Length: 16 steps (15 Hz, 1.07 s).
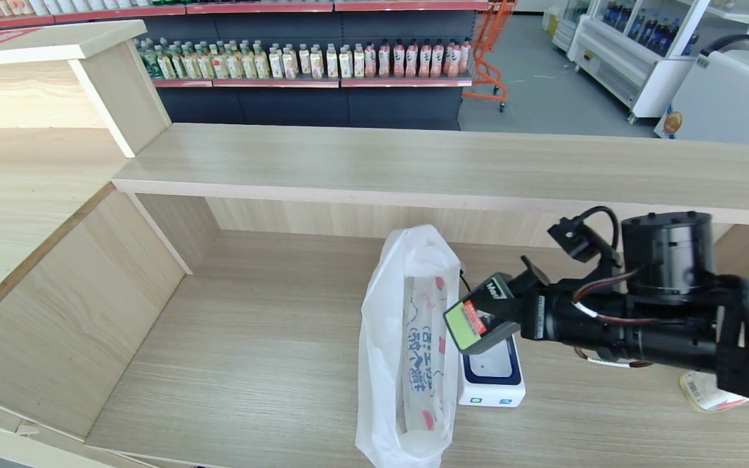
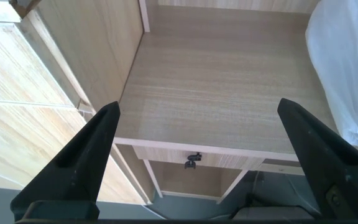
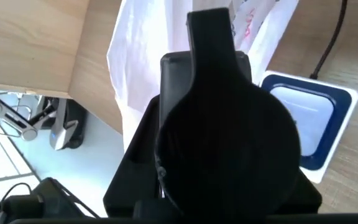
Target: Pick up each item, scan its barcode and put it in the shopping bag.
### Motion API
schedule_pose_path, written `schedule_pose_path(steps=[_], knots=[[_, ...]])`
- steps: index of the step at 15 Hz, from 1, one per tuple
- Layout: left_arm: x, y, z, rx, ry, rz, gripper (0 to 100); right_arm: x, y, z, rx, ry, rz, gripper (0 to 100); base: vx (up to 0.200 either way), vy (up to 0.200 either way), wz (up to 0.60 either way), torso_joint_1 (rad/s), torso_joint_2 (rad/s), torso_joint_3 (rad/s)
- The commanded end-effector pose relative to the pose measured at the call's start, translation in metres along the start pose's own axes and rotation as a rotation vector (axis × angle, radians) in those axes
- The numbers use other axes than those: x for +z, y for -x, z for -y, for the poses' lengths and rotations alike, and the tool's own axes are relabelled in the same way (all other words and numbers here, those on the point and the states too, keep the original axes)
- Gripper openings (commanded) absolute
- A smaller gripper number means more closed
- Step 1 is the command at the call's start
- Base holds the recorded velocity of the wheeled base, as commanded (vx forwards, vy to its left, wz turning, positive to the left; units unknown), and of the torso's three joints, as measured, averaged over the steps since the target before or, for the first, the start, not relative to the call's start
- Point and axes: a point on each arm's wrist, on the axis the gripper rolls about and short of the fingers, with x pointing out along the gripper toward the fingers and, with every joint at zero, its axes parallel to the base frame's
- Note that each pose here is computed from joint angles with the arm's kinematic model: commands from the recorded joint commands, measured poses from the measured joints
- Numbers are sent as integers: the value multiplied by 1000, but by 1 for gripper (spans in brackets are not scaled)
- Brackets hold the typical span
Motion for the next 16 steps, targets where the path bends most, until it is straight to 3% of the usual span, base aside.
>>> schedule_pose_path(steps=[1,3,9,12,14,15,16], knots=[[0,0,0,0,0,0,100,-21,-70,8,-8,93,-139,0,0,0,0,0,0,0],[0,0,0,0,0,0,100,-29,-98,8,14,230,-169,0,0,0,0,0,0,0],[0,0,0,0,0,0,100,-32,-154,-1,82,538,-151,0,0,0,0,0,0,0],[0,0,0,0,0,0,100,-42,-170,7,40,710,-152,0,0,0,0,0,0,0],[0,0,0,2,0,0,100,-43,-171,3,51,719,-138,0,0,0,0,0,0,0],[0,0,0,0,0,0,100,-41,-171,2,51,712,-131,100,0,0,0,0,0,0],[0,0,0,0,0,0,100,-38,-169,0,54,686,-114,100,0,0,0,0,0,0]])
